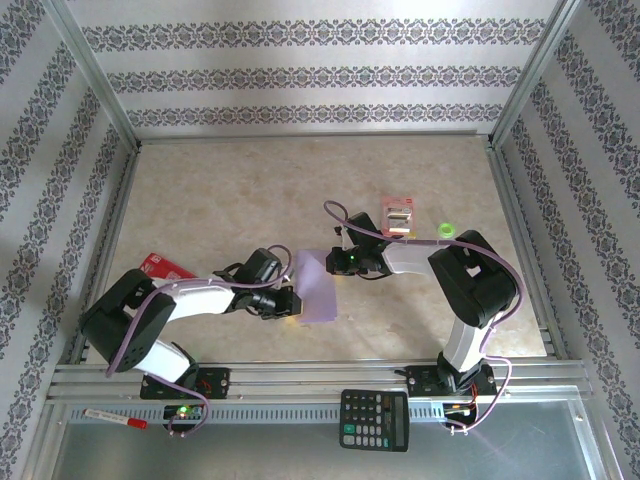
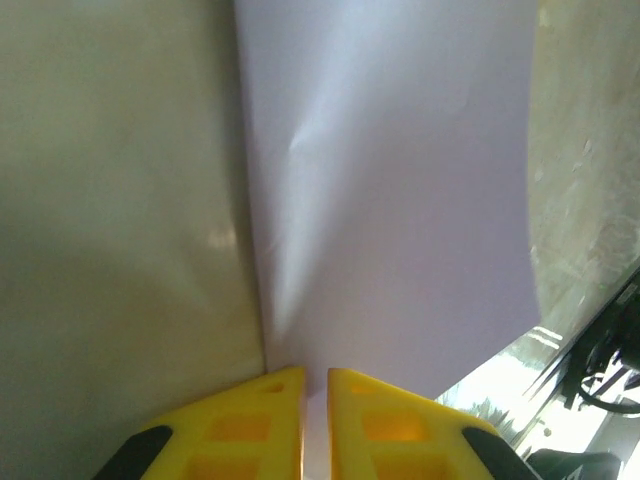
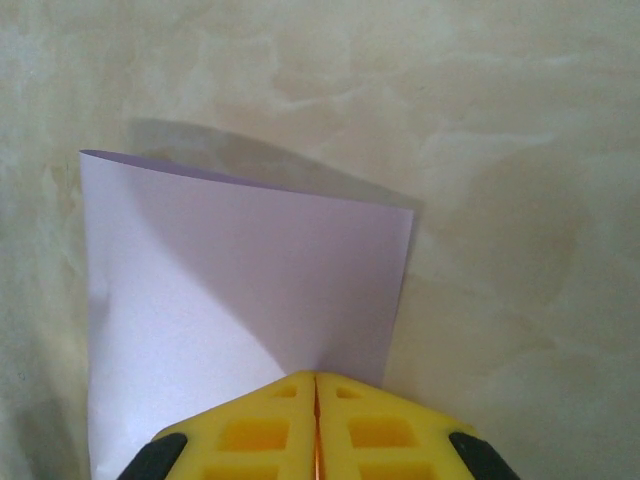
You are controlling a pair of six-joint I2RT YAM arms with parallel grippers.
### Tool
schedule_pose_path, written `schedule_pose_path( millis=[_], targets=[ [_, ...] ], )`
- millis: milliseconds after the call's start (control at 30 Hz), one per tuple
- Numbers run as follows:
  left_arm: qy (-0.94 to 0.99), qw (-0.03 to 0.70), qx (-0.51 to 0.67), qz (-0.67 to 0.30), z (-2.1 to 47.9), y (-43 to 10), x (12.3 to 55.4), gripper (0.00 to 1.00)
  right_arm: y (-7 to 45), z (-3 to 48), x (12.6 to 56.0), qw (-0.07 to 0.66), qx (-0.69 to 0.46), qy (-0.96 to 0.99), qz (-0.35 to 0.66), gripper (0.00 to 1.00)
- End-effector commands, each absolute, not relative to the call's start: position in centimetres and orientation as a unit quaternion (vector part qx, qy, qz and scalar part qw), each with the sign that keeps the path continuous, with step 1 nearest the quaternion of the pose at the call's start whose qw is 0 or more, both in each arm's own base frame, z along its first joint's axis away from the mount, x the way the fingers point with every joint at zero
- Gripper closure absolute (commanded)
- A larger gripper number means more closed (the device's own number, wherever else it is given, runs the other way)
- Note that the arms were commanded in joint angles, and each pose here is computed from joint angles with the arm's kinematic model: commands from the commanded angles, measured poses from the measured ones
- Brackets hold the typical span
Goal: Fold a paper plane with a square sheet of paper (pick it up from the middle)
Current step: First fold in half a square sheet of paper at the center of the table.
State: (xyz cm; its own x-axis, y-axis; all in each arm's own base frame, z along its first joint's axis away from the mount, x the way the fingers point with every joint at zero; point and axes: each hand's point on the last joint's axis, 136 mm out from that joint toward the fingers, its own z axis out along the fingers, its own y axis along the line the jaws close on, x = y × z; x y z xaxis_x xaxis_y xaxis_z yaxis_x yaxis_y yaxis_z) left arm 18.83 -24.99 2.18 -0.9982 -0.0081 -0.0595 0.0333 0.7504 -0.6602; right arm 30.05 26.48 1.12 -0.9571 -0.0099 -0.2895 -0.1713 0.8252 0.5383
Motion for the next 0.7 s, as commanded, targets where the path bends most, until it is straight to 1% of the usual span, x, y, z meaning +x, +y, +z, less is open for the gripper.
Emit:
schedule_pose_path(
  millis=[0, 100, 167, 300, 400, 533, 667],
  targets=[
    [0.932, 0.035, 0.038, -0.358, 3.8, -25.1, 17.9, 0.83, 21.7, -4.1, 25.5, 0.048, -0.023, 0.982, 0.181, 0.92],
    [0.92, 0.046, 0.06, -0.385, 4.9, -26.7, 17.9, 0.8, 21.8, -4.0, 25.5, 0.05, -0.023, 0.982, 0.182, 0.92],
    [0.921, 0.035, 0.066, -0.381, 4.1, -27.3, 17.6, 0.8, 21.8, -4.0, 25.5, 0.051, -0.024, 0.982, 0.181, 0.92],
    [0.942, 0.001, 0.057, -0.331, 1.0, -25.9, 16.7, 0.83, 21.9, -3.8, 25.6, 0.052, -0.025, 0.981, 0.183, 0.92],
    [0.949, -0.007, 0.058, -0.311, 0.3, -24.9, 16.0, 0.86, 21.8, -3.8, 25.6, 0.053, -0.027, 0.981, 0.183, 0.92],
    [0.939, 0.004, 0.065, -0.338, 2.3, -25.5, 16.0, 0.87, 21.9, -3.8, 25.6, 0.053, -0.028, 0.981, 0.182, 0.92],
    [0.918, 0.043, 0.069, -0.388, 5.3, -27.3, 17.7, 0.87, 22.0, -3.8, 25.6, 0.054, -0.03, 0.981, 0.184, 0.92]
  ],
)
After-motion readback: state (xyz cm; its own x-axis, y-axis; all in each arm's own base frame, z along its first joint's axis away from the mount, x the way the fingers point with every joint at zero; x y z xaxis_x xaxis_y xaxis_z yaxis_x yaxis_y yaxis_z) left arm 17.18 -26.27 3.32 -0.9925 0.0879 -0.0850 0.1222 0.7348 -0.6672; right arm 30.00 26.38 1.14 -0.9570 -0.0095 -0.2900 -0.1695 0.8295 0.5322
